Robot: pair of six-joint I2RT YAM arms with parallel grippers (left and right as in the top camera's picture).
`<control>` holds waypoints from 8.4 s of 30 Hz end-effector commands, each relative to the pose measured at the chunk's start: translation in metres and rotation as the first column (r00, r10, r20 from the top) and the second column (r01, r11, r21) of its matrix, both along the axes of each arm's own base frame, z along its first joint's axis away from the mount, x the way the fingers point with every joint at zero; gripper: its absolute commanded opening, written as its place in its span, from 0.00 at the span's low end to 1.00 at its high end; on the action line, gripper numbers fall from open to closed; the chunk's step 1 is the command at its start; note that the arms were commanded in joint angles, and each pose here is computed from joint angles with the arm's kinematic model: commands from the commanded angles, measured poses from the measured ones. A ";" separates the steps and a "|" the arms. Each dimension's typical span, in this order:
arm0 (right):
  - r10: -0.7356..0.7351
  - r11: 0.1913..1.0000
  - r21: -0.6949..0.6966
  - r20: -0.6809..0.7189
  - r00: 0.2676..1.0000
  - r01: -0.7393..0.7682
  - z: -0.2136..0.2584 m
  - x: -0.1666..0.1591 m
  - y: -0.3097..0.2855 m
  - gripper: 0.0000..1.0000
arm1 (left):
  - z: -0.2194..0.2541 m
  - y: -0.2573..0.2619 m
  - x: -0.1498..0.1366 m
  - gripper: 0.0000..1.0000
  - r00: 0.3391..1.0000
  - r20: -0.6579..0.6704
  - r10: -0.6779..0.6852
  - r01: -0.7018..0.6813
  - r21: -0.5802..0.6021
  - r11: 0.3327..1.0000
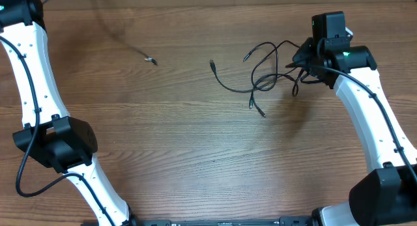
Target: Untangle cables
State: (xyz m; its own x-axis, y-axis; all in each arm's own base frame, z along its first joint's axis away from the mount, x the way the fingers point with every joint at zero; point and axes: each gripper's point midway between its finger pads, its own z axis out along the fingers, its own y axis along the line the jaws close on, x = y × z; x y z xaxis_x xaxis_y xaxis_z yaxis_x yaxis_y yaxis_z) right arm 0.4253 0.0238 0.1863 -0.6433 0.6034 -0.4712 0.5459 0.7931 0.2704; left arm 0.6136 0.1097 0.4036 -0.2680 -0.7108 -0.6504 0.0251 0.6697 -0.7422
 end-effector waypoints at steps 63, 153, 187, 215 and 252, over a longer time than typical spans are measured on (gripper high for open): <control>0.250 0.951 0.208 -0.086 0.964 -0.228 -0.023 -0.014 0.052 1.00 | -0.393 -0.010 -0.059 0.47 0.443 -0.873 0.202 0.292 0.354 0.889; 0.603 0.615 0.456 0.253 0.756 -0.643 0.025 -0.013 0.175 1.00 | -0.222 -0.112 -0.023 1.00 0.669 -0.323 -0.669 0.558 -0.377 0.740; 0.393 0.680 0.507 0.358 0.847 -0.530 0.056 0.026 0.199 1.00 | -0.214 -0.390 -0.144 0.89 0.104 -0.213 -0.971 0.912 -0.369 0.179; 0.287 0.740 0.507 0.357 0.889 -0.443 0.058 0.040 0.188 0.99 | -0.220 -0.419 -0.172 0.25 0.019 -0.241 -0.970 0.934 -0.343 0.104; 0.297 0.876 0.350 0.150 0.943 -0.332 0.005 0.030 0.085 1.00 | 0.151 -0.337 -0.206 0.04 0.595 0.198 -0.779 0.580 0.565 0.587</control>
State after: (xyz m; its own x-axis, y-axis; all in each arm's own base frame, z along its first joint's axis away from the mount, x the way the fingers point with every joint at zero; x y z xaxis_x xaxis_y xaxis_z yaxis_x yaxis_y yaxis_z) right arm 0.4535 0.1098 0.1924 -0.7946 0.5227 -0.3089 0.2492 0.7447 0.6191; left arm 0.4281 -0.2394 0.5180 -0.3184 -0.0382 -0.9472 0.8267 0.4778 -0.2972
